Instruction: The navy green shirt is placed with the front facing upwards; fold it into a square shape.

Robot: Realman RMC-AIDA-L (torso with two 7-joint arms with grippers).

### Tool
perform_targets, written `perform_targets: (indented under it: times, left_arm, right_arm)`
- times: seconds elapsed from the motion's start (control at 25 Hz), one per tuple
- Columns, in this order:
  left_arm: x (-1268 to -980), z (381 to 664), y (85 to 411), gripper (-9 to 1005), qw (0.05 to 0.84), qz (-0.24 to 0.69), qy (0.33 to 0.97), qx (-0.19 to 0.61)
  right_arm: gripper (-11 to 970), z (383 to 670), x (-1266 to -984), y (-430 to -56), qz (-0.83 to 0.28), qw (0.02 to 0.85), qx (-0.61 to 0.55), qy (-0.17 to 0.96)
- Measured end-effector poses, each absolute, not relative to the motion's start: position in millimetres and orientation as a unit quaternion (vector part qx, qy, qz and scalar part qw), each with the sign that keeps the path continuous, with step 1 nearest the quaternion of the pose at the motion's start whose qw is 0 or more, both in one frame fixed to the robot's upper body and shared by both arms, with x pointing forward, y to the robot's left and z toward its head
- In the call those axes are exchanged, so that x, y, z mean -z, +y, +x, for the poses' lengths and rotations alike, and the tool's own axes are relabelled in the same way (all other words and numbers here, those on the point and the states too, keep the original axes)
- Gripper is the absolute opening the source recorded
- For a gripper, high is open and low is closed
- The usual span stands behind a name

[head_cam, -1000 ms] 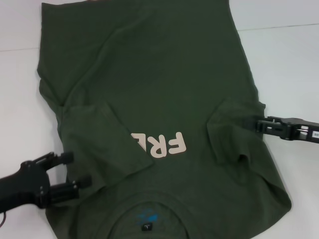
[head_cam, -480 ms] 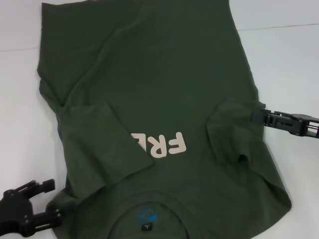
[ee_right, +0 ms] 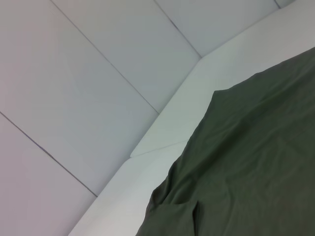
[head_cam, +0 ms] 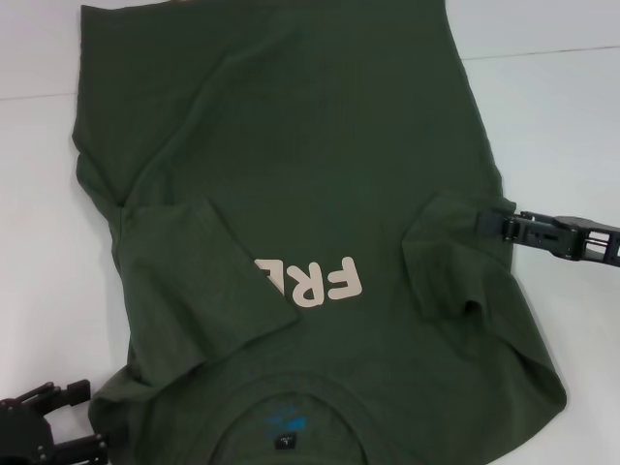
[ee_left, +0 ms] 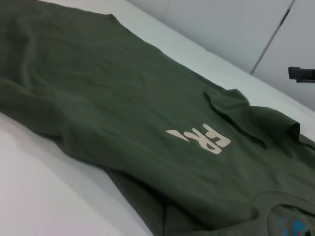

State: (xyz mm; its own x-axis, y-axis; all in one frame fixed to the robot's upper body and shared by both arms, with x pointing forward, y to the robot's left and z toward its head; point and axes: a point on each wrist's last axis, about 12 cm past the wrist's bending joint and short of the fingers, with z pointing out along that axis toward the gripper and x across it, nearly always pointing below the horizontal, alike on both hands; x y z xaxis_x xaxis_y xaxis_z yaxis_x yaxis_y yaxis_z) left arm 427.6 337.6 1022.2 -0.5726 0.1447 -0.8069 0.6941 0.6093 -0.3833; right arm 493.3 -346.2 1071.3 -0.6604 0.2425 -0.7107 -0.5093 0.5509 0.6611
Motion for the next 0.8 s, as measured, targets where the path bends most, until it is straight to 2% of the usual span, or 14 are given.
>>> perform_targets:
  times: [0.8]
  left_arm:
    - [-1015.3,435.4,331.2,899,0.373,0.259,0.819,0.352]
  right_arm:
    - [712,501.1,-1076.3,-342.5,-0.092,0.403,-0.471,0.779]
